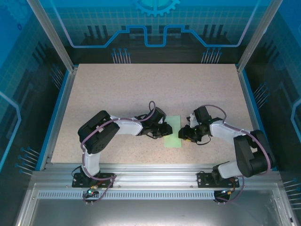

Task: Fold a paper plane with a square sheet of paper (pick it up from the middle)
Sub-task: Fold the triangle a second time at the center of the table, then turn over the paper at the center of the table.

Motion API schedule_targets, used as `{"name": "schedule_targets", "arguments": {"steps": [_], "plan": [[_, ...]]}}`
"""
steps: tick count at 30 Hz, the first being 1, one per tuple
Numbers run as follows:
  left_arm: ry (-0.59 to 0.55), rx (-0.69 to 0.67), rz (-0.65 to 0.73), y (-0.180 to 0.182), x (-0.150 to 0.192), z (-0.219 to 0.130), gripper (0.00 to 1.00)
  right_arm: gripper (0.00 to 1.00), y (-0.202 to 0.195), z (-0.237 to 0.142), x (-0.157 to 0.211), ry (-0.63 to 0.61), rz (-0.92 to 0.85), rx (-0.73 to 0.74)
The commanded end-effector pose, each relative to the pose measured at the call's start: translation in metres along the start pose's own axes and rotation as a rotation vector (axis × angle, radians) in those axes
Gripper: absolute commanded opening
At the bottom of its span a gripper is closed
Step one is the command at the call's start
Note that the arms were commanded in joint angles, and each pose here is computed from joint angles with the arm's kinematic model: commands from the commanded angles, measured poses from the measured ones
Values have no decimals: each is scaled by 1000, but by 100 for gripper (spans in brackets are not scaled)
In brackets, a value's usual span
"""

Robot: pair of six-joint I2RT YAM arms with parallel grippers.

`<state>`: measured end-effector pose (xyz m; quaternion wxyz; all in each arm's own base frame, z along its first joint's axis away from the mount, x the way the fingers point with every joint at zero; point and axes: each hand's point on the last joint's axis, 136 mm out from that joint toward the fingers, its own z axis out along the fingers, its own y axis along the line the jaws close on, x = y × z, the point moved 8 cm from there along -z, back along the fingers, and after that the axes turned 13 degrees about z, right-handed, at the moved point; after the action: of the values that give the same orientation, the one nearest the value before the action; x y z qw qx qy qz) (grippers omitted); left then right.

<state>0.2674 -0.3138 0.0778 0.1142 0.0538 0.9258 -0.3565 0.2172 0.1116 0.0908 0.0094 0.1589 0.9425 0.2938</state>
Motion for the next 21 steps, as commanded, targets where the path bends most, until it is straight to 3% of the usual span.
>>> {"name": "schedule_targets", "arguments": {"steps": [1,10,21], "plan": [[-8,3,30,-9,-5,-12,26,39,7,0,-6,4,-32,-63],[-7,2,26,-8,-4,-12,26,35,7,7,-6,46,-28,-82],[-4,-18,22,-4,-1,-12,25,41,4,-9,-10,-39,-46,18]]}}
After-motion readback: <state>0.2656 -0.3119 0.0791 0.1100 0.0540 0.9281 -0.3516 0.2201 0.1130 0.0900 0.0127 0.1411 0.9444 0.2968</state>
